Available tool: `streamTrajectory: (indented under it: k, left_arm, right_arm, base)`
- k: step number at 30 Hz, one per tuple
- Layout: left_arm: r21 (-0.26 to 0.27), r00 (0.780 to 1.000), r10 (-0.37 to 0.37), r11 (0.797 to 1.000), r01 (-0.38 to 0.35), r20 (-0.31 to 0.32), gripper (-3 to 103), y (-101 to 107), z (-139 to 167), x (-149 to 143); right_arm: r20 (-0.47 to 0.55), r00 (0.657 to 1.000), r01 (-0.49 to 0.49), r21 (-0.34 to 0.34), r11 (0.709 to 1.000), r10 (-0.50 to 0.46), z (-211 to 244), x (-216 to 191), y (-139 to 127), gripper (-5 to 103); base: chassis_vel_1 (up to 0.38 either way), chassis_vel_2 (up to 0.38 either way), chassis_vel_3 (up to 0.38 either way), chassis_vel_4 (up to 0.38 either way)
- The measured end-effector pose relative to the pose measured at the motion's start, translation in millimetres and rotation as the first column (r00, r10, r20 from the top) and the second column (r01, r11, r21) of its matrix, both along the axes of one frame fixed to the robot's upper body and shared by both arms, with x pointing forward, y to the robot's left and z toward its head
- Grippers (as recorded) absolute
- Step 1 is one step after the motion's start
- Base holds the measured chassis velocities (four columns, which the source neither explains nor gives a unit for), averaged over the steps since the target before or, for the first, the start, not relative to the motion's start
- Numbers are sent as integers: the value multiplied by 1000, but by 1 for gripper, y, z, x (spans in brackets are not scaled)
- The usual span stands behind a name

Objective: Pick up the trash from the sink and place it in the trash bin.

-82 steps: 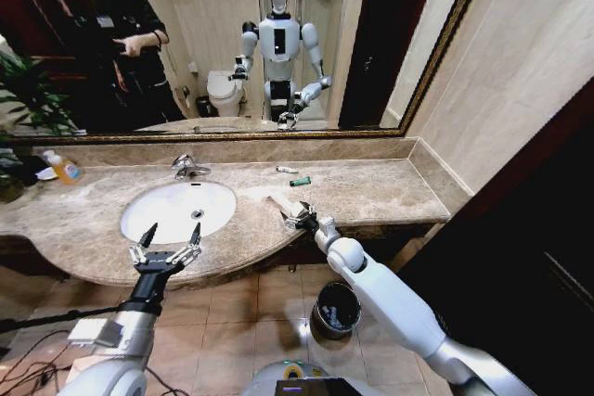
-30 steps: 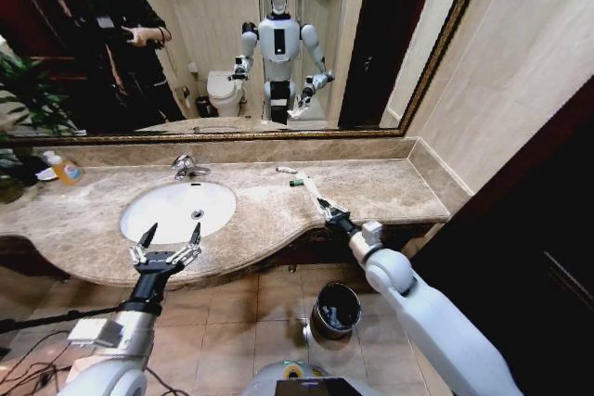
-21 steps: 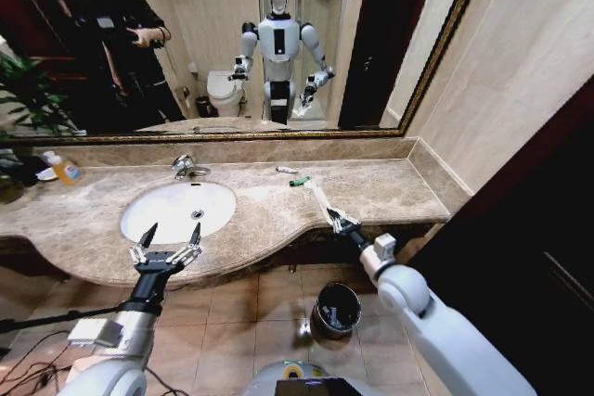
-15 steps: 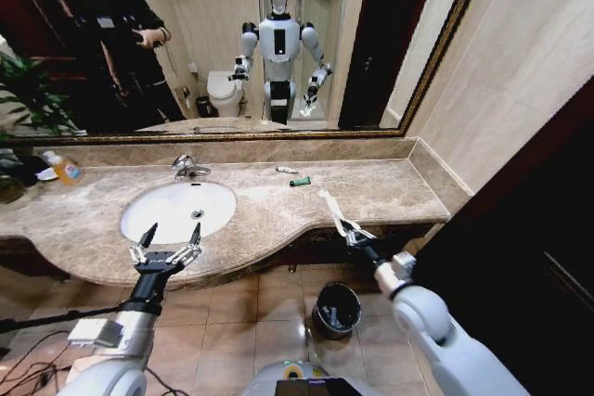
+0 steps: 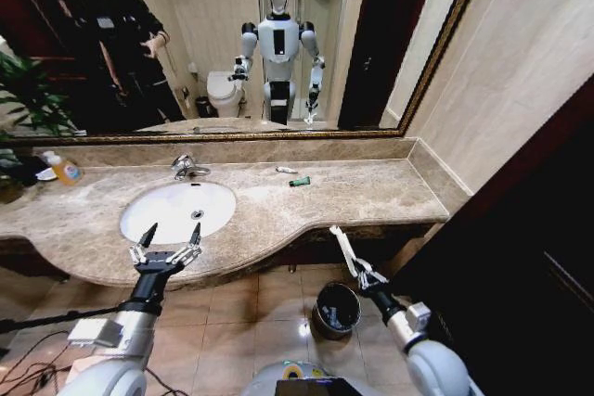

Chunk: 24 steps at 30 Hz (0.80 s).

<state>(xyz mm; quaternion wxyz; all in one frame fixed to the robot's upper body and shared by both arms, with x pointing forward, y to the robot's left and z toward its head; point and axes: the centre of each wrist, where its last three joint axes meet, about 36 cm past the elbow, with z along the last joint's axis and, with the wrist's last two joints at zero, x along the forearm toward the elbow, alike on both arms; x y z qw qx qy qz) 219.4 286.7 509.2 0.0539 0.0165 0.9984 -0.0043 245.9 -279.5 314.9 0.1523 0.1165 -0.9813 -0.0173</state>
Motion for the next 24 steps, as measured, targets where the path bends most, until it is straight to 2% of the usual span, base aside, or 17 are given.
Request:
streamTrajectory:
  k: [3, 4, 10, 19, 24]
  left_arm:
    - [0, 1000, 0, 1000, 0, 0, 100, 0, 0, 0]
    - [0, 1000, 0, 1000, 0, 0, 100, 0, 0, 0]
    - [0, 1000, 0, 1000, 0, 0, 100, 0, 0, 0]
    - [0, 1000, 0, 1000, 0, 0, 100, 0, 0, 0]
    - [0, 1000, 0, 1000, 0, 0, 100, 0, 0, 0]
  right_arm:
    - [-51, 998, 37, -26, 999, -38, -43, 4, -7, 0]
    - [-51, 998, 37, -26, 999, -38, -43, 4, -7, 0]
    - [-146, 984, 90, -58, 994, -98, -108, 5, -20, 0]
    - [-236, 965, 99, -91, 991, -118, -168, -6, -31, 0]
    - [-251, 962, 84, -98, 992, -107, -182, -2, -25, 0]
  base:
    - [0, 0, 0, 0]
    - [0, 0, 0, 0]
    - [0, 0, 0, 0]
    - [0, 0, 0, 0]
    - [0, 0, 0, 0]
